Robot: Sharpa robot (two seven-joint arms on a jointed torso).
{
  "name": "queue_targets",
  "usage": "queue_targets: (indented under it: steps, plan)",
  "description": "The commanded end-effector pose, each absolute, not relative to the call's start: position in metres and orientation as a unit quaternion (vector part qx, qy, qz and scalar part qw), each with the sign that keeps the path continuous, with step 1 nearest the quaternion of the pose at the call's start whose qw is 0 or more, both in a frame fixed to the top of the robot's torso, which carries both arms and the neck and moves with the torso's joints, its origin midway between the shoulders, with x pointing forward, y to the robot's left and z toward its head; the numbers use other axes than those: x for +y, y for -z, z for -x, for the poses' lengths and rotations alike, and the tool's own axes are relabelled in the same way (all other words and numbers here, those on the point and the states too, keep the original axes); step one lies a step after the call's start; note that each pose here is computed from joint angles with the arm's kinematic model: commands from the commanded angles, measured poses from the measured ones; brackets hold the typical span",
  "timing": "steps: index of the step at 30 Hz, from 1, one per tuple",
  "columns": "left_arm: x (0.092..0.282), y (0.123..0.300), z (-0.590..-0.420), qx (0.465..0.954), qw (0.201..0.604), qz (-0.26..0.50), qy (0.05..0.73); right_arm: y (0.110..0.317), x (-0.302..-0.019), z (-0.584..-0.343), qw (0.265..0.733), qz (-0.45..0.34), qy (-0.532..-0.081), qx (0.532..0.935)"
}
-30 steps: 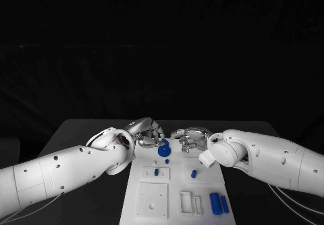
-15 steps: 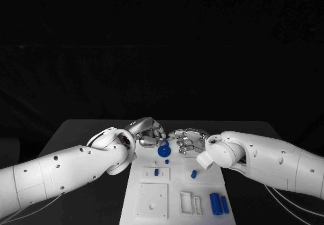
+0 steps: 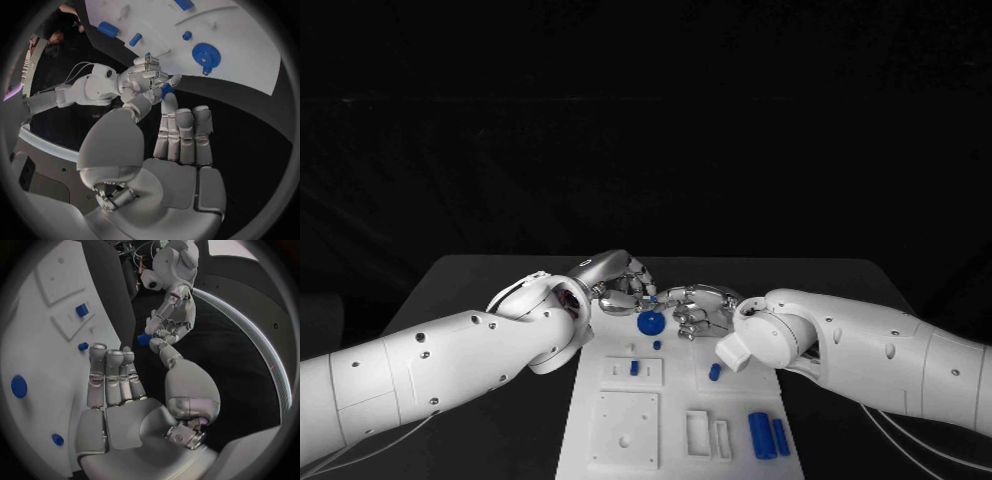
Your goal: Assemble the parts on the task board
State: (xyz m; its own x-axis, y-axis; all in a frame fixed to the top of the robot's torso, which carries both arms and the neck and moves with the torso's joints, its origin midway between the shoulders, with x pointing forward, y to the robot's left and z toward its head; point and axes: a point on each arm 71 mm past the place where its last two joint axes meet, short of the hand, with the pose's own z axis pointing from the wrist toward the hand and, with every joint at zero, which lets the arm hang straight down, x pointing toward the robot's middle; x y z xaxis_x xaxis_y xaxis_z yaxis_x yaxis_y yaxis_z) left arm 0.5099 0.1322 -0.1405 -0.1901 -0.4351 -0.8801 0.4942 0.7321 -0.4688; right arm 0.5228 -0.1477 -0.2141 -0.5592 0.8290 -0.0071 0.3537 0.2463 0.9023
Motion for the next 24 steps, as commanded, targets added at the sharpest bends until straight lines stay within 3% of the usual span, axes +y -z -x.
queue_targets:
  steps: [1, 7, 24]
  plan:
    - [0.1297, 0.1384, -0.5091, 0.677, 0.635, -0.023, 0.370, 0.2133, -0.1416, -0.5190, 0.222, -0.394, -0.494, 0.743]
    - [0.1297, 0.1387, -0.5093, 0.678, 0.635, -0.023, 0.369, 0.2121, -0.1367, -0.5142, 0.203, -0.393, -0.515, 0.734]
    - [0.1296, 0.1390, -0.5093, 0.680, 0.633, -0.024, 0.369, 0.2108, -0.1393, -0.5153, 0.208, -0.398, -0.525, 0.723]
